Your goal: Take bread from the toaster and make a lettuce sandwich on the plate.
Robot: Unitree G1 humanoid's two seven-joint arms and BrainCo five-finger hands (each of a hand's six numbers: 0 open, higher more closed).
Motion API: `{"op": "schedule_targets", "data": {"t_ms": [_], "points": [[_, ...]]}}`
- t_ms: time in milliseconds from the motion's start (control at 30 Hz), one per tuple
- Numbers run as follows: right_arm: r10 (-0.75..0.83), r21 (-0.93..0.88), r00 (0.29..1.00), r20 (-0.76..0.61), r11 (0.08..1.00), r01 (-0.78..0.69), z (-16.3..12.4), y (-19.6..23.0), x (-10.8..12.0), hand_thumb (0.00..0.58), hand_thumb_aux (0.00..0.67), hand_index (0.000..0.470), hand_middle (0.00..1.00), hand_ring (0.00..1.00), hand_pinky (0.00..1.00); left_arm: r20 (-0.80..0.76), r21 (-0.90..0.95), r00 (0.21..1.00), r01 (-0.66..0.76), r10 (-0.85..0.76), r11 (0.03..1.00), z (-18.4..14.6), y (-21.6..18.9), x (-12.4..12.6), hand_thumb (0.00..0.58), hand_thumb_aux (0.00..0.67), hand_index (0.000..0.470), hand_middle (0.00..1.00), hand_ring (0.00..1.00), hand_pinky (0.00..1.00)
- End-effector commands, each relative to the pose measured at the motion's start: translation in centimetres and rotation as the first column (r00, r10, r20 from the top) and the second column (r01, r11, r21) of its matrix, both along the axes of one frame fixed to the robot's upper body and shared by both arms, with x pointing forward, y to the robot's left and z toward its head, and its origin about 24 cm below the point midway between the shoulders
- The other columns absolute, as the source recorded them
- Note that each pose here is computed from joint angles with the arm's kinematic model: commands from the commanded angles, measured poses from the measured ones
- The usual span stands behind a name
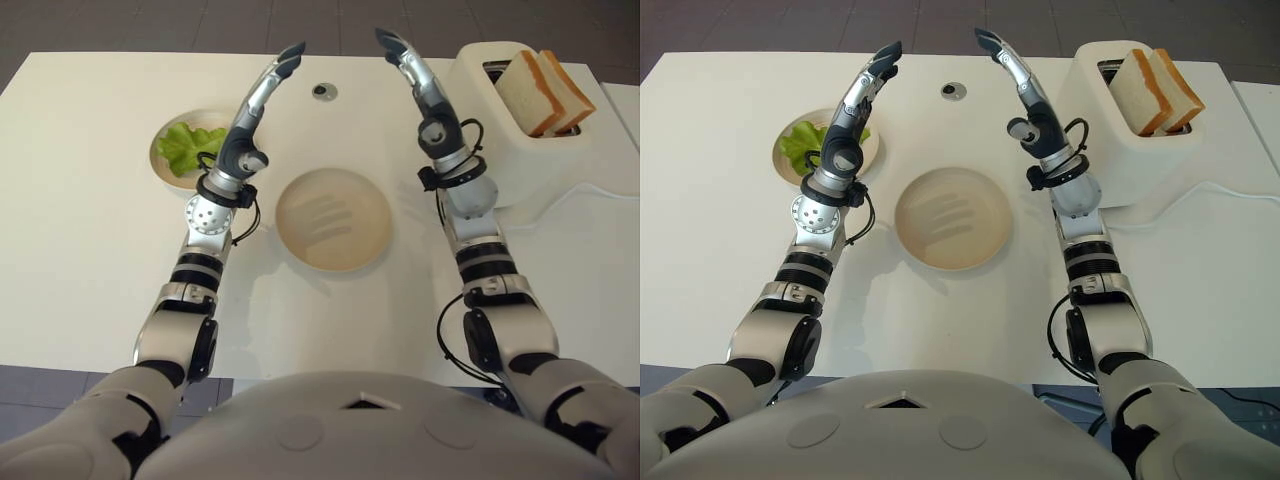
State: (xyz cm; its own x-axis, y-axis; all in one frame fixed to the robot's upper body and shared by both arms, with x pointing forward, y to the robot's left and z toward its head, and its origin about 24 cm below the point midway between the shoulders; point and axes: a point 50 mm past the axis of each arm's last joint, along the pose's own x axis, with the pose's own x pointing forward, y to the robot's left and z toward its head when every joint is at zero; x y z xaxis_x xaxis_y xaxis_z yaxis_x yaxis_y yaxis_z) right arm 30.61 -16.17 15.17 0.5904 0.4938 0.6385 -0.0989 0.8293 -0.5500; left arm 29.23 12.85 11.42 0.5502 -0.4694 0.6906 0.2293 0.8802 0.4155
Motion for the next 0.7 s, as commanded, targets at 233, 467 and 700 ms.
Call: {"op": "schedule_targets", "data": {"t_ms": [233, 467, 700], "points": [[-0.335, -0.350, 0.942, 0.001, 0.883, 0.314, 4.0, -9.6, -2.2, 0.000, 0.000, 0.000, 0.00, 0.00, 0.00, -0.011, 0.023, 1.000, -0.018, 0.019, 1.000, -0.3, 0.2, -0.1, 0.000, 0.000, 0.000, 0.00, 0.00, 0.00], [-0.662, -0.429, 0.739, -0.122, 0.707, 0.563, 3.8, -17.4, -2.8, 0.000, 0.000, 0.000, 0.00, 0.00, 0.00, -0.015, 0.028, 1.000, -0.018, 0.019, 0.999, -0.4, 0.2, -0.1, 0.000, 0.000, 0.000, 0.00, 0.00, 0.00], [-0.751, -0.520, 0.603, -0.269, 0.640, 0.565, 0.7, -20.4, -2.7, 0.000, 0.000, 0.000, 0.00, 0.00, 0.00, -0.016, 0.032, 1.000, -0.018, 0.018, 0.999, -0.4, 0.2, -0.3, 0.000, 0.000, 0.000, 0.00, 0.00, 0.00]]}}
